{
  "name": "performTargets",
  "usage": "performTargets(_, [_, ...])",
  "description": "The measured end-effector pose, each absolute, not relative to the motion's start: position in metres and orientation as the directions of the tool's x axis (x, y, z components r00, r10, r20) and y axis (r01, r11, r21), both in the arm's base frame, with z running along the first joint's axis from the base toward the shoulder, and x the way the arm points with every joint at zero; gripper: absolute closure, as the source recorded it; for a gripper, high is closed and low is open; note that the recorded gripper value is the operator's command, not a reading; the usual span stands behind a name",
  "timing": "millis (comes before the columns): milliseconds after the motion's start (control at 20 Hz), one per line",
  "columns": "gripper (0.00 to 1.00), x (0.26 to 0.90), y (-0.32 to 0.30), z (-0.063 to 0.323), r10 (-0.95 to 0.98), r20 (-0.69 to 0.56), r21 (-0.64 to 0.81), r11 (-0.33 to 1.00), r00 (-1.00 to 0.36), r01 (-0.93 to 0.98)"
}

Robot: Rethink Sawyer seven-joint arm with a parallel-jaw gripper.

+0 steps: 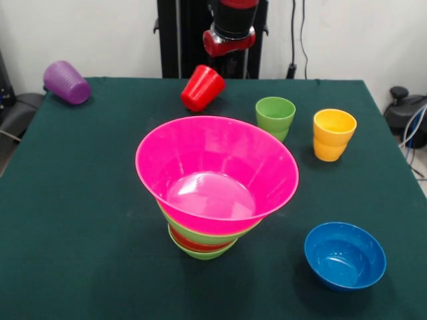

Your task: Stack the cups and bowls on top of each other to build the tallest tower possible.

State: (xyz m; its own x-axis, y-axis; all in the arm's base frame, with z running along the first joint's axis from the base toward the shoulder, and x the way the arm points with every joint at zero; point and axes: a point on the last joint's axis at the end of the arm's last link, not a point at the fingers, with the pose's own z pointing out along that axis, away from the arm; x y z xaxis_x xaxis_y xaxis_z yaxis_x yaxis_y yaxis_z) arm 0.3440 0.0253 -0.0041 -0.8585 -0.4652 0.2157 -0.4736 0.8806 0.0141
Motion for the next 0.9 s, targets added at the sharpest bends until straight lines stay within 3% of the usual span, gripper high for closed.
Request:
performTargets(550, [0.00, 0.340, 0.029, -0.004, -0.473, 0.201, -0.005, 0.875, -0.858, -0.484])
performTargets(900, [0.00, 0.345, 0.038, -0.003, -0.494, 0.121, -0.041, 0.864, -0.861, -0.502])
